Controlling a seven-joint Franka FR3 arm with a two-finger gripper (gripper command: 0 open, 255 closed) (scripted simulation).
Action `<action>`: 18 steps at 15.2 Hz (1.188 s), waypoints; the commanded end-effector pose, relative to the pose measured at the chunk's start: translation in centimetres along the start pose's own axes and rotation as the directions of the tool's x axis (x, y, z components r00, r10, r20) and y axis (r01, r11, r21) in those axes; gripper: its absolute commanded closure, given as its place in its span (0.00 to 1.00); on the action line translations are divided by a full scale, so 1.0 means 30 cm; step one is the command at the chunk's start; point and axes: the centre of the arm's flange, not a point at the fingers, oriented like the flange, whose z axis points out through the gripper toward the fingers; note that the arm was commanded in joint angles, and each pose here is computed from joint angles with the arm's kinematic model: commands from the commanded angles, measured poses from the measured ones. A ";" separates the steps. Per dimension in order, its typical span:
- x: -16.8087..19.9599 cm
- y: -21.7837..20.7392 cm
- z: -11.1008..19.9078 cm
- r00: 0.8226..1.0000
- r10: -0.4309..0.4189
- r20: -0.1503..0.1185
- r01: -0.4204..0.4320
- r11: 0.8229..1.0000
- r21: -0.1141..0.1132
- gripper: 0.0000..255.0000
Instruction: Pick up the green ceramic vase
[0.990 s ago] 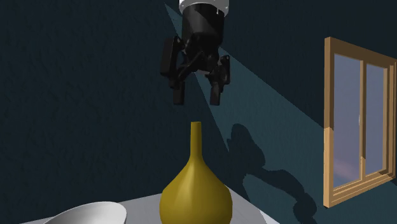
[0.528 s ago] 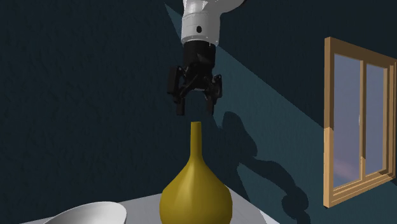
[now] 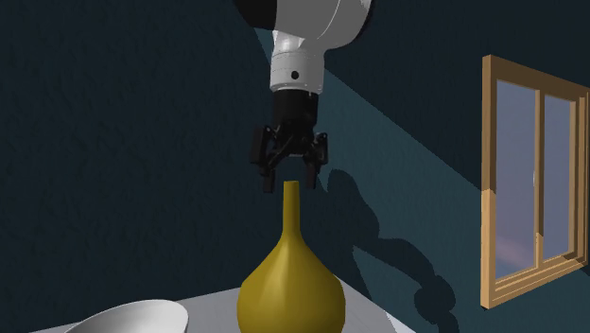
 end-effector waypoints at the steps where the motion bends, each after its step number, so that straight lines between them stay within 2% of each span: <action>1: -0.004 -0.003 0.029 1.000 0.000 0.000 0.000 1.000 0.000 0.00; 2: -0.004 -0.003 0.029 1.000 0.000 0.000 0.000 1.000 0.000 0.00; 3: -0.004 -0.004 0.029 1.000 0.000 0.000 0.000 1.000 0.000 1.00; 12: -0.004 -0.003 0.029 1.000 0.000 0.000 0.000 1.000 0.000 1.00; 18: 0.005 -0.003 -0.076 1.000 0.000 0.000 0.000 1.000 0.000 1.00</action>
